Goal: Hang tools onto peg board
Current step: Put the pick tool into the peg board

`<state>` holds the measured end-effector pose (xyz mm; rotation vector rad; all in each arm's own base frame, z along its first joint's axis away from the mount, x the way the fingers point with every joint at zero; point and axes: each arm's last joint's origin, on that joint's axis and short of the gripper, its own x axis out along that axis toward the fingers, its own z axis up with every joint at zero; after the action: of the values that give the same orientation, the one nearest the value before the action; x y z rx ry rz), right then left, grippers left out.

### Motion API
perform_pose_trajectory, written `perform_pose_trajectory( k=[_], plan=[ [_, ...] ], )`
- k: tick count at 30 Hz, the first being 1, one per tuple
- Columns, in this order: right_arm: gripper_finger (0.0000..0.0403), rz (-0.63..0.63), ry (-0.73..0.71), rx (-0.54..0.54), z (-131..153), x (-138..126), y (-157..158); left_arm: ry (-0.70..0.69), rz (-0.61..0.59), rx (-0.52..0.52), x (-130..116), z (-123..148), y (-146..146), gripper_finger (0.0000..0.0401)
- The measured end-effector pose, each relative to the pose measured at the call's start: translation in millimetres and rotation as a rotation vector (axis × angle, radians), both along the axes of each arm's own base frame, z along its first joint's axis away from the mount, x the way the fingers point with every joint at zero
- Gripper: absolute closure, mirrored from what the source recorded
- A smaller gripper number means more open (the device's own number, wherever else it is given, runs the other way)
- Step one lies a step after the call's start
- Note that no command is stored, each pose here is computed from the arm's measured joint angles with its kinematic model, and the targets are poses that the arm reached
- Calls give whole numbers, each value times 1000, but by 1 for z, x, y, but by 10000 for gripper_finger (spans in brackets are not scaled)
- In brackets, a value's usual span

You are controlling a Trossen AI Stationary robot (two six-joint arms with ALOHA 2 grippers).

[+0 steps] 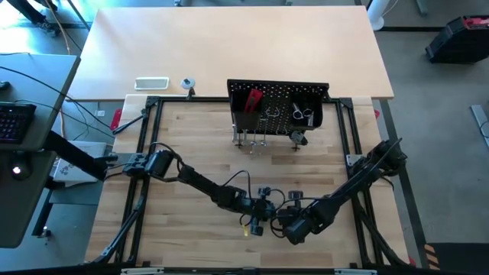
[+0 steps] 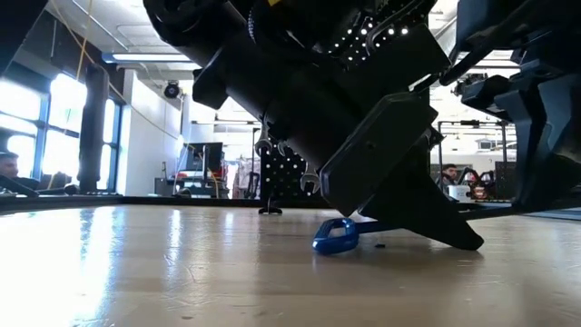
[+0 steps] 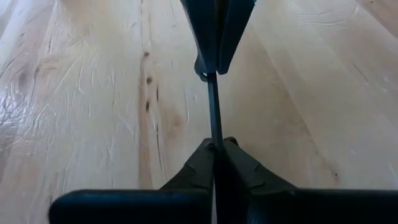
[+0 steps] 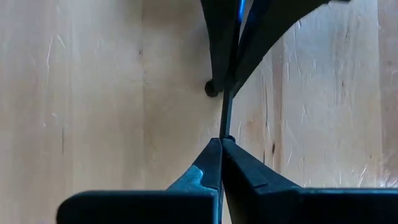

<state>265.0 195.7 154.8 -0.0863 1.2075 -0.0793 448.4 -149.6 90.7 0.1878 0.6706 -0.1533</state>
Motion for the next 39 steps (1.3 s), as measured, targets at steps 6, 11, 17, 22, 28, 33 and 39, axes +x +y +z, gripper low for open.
perform_pose_trajectory(
  k=[6, 11, 17, 22, 28, 33, 39],
  plan=[
    [342, -4, -12, 43, 0, 0, 4, 7, -8, 8, -1, 0, 0, 399],
    [276, -25, -34, 79, 1, 3, 5, 11, -9, 19, -2, 3, 0, 400],
    [281, -45, -29, 113, 1, 8, 2, 28, -19, 66, -5, 12, -4, 400],
    [344, -32, -67, 136, 3, 13, 2, 39, -42, 94, -4, 19, -10, 400],
    [399, -9, -69, 197, 3, 19, 1, 26, -69, 102, -3, 25, -19, 401],
    [387, 4, -87, 207, 3, 20, 3, 26, -67, 106, -4, 25, -21, 401],
    [324, -20, -106, 213, 4, 21, 4, 10, -53, 124, -5, 28, -24, 401]
  ],
)
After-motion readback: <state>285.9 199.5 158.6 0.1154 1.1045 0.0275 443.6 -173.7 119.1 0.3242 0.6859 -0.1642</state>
